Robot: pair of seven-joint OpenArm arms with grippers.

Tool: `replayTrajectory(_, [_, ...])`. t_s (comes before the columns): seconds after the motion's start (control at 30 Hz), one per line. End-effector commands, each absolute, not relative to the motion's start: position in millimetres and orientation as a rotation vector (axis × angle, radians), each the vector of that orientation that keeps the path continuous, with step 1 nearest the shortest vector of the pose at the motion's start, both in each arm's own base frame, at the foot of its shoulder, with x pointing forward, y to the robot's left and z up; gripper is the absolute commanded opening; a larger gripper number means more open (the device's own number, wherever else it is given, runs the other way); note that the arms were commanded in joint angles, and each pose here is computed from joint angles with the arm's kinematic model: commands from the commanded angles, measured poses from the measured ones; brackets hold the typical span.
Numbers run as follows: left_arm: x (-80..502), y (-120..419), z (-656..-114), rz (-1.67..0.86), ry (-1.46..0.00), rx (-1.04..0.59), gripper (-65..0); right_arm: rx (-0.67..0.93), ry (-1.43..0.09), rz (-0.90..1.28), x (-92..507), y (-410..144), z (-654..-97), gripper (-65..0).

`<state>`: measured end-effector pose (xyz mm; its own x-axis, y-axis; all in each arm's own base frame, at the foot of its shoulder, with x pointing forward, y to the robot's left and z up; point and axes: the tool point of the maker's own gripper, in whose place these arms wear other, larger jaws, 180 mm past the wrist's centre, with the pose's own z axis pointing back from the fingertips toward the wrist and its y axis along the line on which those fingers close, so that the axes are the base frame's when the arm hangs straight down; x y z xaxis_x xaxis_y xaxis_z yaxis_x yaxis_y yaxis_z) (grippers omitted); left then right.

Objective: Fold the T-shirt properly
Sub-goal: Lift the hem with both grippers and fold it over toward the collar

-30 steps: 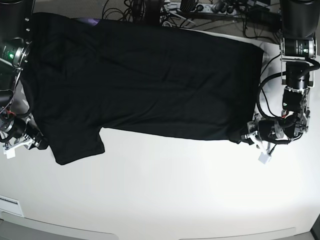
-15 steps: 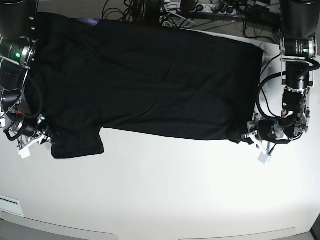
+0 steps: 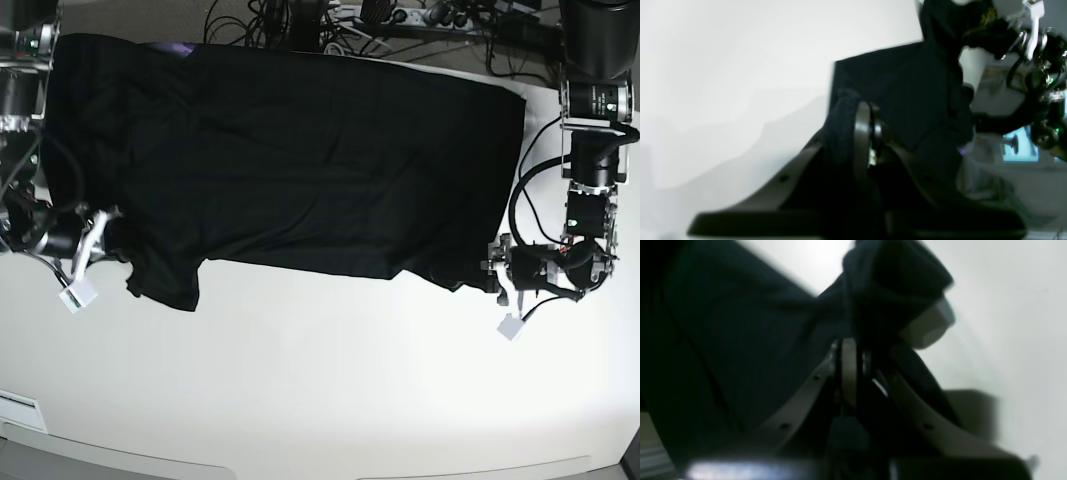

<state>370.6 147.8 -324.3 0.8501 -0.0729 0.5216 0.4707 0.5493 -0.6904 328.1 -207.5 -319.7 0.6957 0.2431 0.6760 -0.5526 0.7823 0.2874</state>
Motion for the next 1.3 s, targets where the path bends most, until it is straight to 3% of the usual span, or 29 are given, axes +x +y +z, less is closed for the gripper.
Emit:
replayTrajectory(0.0, [377.7,147.6,-302.3,-0.399,-0.510,-0.937,-65.0,0.479,-0.735,0.514,332.0,-211.0,-293.9,-65.0])
replayTrajectory(0.17, [361.2,124.9,-273.0,-0.606,-0.574,-0.895,-65.0,0.416,-0.733,0.637,287.9,-202.4,-282.5,-65.0])
replayTrajectory(0.4, [312.4,111.1,-252.8,-0.850,-0.603,-0.805,-65.0,0.329,-0.728,0.614,248.5,-224.4,-273.7,-65.0])
replayTrajectory(0.73, [273.9,140.4,-279.1,-0.849,-0.479,-0.738,-65.0,0.356,-0.713,0.467,213.0,-260.2,-263.8,-65.0])
replayTrajectory(1.27, [268.0,172.1,-255.8,-0.936,-0.473,-0.589,-65.0,0.324,-0.676,0.453,212.5,-272.2,-257.6,-65.0])
